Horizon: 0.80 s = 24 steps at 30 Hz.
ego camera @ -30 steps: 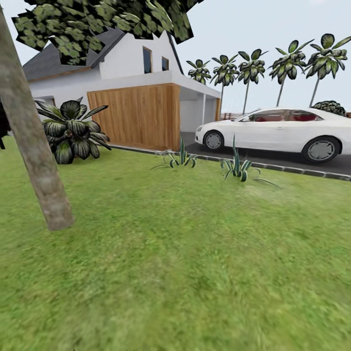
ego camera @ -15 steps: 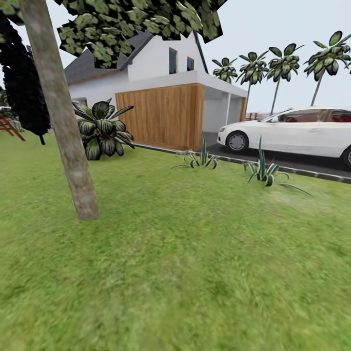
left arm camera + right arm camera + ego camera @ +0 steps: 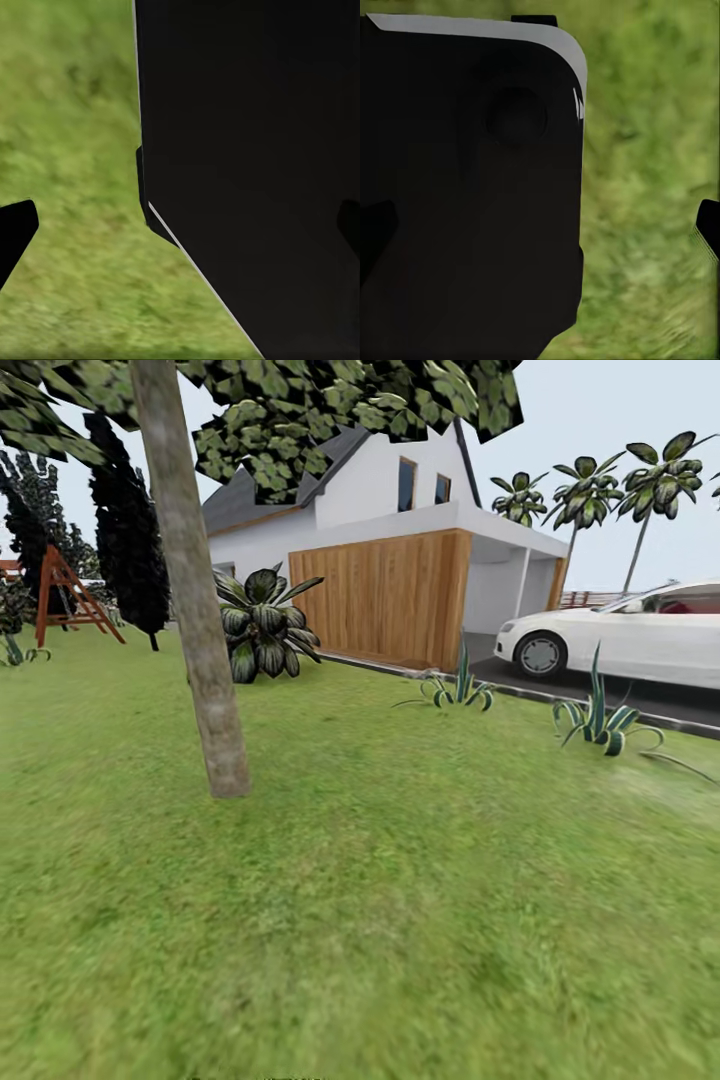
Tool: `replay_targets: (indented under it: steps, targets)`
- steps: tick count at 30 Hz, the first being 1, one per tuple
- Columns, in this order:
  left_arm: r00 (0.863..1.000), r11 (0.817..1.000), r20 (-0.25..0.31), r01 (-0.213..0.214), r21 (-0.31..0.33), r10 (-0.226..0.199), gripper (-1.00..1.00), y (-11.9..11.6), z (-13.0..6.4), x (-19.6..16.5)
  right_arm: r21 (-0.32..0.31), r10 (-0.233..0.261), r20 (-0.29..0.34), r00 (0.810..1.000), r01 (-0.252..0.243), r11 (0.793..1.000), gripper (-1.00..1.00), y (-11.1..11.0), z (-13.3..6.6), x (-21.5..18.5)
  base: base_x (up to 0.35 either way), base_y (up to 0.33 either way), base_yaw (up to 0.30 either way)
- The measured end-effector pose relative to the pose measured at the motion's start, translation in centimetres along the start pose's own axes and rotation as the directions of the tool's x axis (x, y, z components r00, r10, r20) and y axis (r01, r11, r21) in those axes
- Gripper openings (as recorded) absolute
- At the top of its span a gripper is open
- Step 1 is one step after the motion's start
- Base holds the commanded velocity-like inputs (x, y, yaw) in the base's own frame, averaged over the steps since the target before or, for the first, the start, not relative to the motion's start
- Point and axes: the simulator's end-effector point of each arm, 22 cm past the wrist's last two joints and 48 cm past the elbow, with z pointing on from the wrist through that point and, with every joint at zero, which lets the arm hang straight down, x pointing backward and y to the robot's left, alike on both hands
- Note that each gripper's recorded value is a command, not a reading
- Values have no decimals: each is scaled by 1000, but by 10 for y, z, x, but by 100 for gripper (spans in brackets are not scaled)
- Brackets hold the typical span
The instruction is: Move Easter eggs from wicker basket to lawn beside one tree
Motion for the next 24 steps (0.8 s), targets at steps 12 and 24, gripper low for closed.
replay_targets:
  steps: [12,24]
  targets:
    - [1000,1000,0,0,0,0,100,0,0,0,0,0,0,1000,0,1000,100,0,0,0,1,0,299]
    - [1000,1000,-1,0,1,0,100,0,0,0,-1,-4,-2,1000,4,1000,100,1,0,1,286,65,299]
